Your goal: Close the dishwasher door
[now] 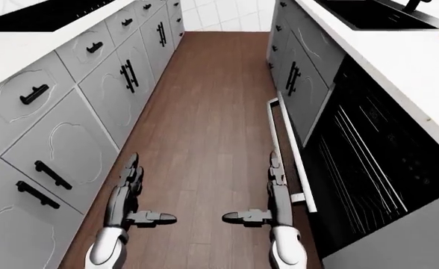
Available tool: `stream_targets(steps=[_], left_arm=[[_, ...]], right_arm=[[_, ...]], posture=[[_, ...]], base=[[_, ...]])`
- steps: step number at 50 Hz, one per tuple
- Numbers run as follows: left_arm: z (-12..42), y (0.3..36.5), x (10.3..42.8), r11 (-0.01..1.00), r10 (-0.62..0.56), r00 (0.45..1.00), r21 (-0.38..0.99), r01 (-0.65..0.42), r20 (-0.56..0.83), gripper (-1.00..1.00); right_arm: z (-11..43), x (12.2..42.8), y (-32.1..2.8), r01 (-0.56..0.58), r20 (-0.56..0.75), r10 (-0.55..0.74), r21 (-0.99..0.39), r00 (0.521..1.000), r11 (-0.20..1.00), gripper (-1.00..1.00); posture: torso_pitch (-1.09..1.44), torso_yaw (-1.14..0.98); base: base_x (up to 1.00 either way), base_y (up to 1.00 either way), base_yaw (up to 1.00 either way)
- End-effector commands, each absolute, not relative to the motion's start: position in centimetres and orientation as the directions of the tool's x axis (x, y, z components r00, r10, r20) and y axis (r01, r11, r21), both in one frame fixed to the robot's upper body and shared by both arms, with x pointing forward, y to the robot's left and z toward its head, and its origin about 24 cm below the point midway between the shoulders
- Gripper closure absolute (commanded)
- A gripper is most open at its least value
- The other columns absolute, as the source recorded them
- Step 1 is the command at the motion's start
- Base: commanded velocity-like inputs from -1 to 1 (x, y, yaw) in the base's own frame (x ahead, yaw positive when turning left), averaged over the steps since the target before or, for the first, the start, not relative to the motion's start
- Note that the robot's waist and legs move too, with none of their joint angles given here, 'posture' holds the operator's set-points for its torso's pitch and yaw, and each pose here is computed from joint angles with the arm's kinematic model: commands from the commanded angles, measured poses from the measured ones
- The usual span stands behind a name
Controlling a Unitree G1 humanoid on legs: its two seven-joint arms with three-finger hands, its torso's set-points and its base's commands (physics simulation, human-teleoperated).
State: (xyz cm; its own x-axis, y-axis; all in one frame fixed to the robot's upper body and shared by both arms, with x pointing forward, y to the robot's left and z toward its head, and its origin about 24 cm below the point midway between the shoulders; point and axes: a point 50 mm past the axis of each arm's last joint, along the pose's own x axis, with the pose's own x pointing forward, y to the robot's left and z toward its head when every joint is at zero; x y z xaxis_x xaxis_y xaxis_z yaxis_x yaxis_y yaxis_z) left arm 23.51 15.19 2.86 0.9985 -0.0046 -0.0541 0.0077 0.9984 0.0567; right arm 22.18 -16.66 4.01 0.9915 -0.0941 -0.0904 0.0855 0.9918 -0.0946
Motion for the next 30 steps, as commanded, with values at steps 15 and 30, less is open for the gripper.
stream_targets(steps=[15, 30], left_arm=[[4.49, 15.19, 23.86, 0.999, -0.005, 0.999, 0.054, 0.004, 0.033, -1.0], [4.54, 15.12, 23.78, 0.999, -0.008, 0.999, 0.053, 0.006, 0.034, -1.0]], right_arm=[[5.65, 22.48, -16.56, 0.085, 0.001, -0.085, -0.09, 0.996, 0.992, -1.0], [5.88, 22.55, -16.51, 0.083, 0.007, -0.082, -0.092, 0.997, 0.992, -1.0]], posture=[[0.0, 0.0], [0.0, 0.0]], base=[[0.0, -0.09, 0.0], [0.0, -0.06, 0.0]])
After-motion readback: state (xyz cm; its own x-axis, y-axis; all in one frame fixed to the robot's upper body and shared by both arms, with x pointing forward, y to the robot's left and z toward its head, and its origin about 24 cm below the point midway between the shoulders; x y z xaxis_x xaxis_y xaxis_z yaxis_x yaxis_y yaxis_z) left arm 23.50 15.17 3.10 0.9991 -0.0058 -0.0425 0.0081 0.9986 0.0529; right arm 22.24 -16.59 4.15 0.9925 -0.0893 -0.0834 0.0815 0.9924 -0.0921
